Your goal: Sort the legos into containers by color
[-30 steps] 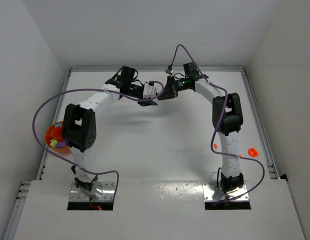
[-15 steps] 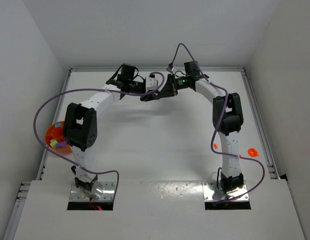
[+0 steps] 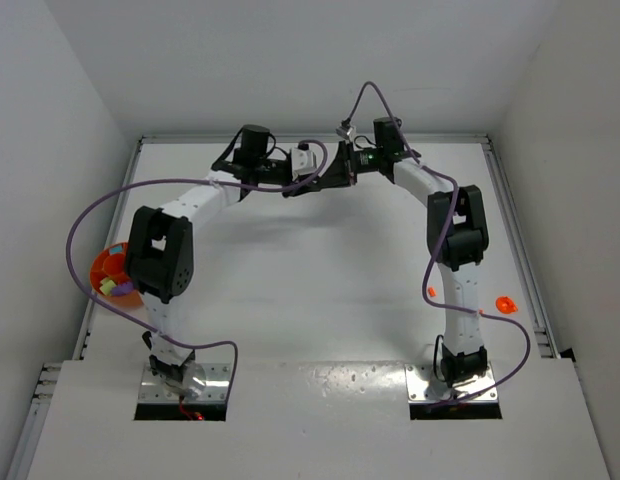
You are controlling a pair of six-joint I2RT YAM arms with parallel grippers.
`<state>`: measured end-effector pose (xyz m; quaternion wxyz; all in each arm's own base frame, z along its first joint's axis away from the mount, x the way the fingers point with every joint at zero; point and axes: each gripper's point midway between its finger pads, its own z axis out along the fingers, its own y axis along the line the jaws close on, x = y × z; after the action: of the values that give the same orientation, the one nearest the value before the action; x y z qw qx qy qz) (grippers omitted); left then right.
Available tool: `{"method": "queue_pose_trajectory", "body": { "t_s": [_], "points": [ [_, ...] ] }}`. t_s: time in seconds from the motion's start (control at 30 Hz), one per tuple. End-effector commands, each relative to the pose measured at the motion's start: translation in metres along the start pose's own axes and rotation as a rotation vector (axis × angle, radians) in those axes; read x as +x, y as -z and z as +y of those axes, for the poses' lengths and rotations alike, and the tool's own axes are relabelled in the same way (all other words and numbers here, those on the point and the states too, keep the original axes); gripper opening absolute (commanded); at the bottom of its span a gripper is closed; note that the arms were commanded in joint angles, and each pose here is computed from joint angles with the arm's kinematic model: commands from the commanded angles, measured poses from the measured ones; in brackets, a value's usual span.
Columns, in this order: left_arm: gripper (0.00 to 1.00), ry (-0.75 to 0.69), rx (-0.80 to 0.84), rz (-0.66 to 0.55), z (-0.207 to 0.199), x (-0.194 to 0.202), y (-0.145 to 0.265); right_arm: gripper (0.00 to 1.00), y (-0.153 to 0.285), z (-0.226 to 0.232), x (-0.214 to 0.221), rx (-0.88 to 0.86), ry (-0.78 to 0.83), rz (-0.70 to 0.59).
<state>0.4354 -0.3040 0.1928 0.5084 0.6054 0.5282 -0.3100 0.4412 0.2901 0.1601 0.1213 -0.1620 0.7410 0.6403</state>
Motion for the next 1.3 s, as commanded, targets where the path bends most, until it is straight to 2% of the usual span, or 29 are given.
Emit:
{"method": "queue_pose_trajectory", "body": {
  "t_s": [0.0, 0.07, 0.37, 0.5, 0.57, 0.6, 0.63, 0.67, 0.7, 0.77, 0.87, 0.9, 0.97, 1.07, 1.1, 1.17, 1.2, 1.27],
  "points": [
    [0.01, -0.094, 0.198, -0.176, -0.056, -0.057, -0.034, 0.21, -0.027, 0.076, -0.003, -0.132, 0.150, 0.046],
    [0.00, -0.126, 0.192, -0.183, -0.057, -0.063, -0.030, 0.29, -0.024, 0.073, -0.005, -0.129, 0.132, 0.037],
    [0.00, -0.106, 0.168, -0.135, -0.067, -0.046, -0.015, 0.36, 0.001, 0.076, -0.017, -0.113, 0.137, -0.014],
    [0.00, -0.110, 0.153, -0.117, -0.070, -0.047, -0.009, 0.36, 0.014, 0.076, -0.024, -0.100, 0.132, -0.038],
    [0.00, -0.095, 0.150, -0.108, -0.071, -0.040, -0.007, 0.33, 0.019, 0.074, -0.023, -0.093, 0.121, -0.047],
    [0.00, -0.086, 0.151, -0.108, -0.073, -0.040, -0.005, 0.28, 0.020, 0.078, -0.023, -0.094, 0.130, -0.049],
    [0.07, -0.085, 0.151, -0.108, -0.073, -0.040, -0.005, 0.25, 0.020, 0.075, -0.021, -0.093, 0.119, -0.047],
    [0.25, -0.073, 0.152, -0.107, -0.074, -0.040, -0.005, 0.22, 0.020, 0.072, -0.019, -0.091, 0.107, -0.045],
    [0.33, -0.066, 0.149, -0.109, -0.072, -0.043, -0.005, 0.21, 0.020, 0.073, -0.017, -0.097, 0.108, -0.038],
    [0.43, -0.057, 0.132, -0.115, -0.066, -0.045, -0.003, 0.21, 0.020, 0.072, -0.014, -0.097, 0.105, -0.037],
    [0.58, -0.065, 0.122, -0.113, -0.064, -0.045, -0.003, 0.28, 0.020, 0.073, -0.015, -0.098, 0.106, -0.039],
    [0.70, -0.065, 0.122, -0.113, -0.064, -0.045, -0.003, 0.31, 0.021, 0.075, -0.017, -0.100, 0.115, -0.040],
    [0.75, -0.077, 0.117, -0.119, -0.062, -0.047, -0.003, 0.34, 0.020, 0.074, -0.017, -0.105, 0.116, -0.033],
    [0.75, -0.065, 0.104, -0.116, -0.060, -0.045, -0.004, 0.34, 0.020, 0.074, -0.017, -0.105, 0.116, -0.033],
    [0.72, -0.065, 0.104, -0.116, -0.060, -0.045, -0.004, 0.34, 0.020, 0.072, -0.015, -0.104, 0.107, -0.032],
    [0.59, -0.044, 0.089, -0.101, -0.057, -0.040, 0.000, 0.34, 0.020, 0.069, -0.012, -0.103, 0.093, -0.029],
    [0.47, -0.028, 0.083, -0.096, -0.054, -0.040, 0.003, 0.34, 0.019, 0.064, -0.007, -0.092, 0.084, -0.031],
    [0.44, 0.042, 0.077, -0.045, -0.053, -0.029, 0.002, 0.35, 0.027, 0.046, -0.011, -0.031, 0.075, -0.072]
  ]
}}
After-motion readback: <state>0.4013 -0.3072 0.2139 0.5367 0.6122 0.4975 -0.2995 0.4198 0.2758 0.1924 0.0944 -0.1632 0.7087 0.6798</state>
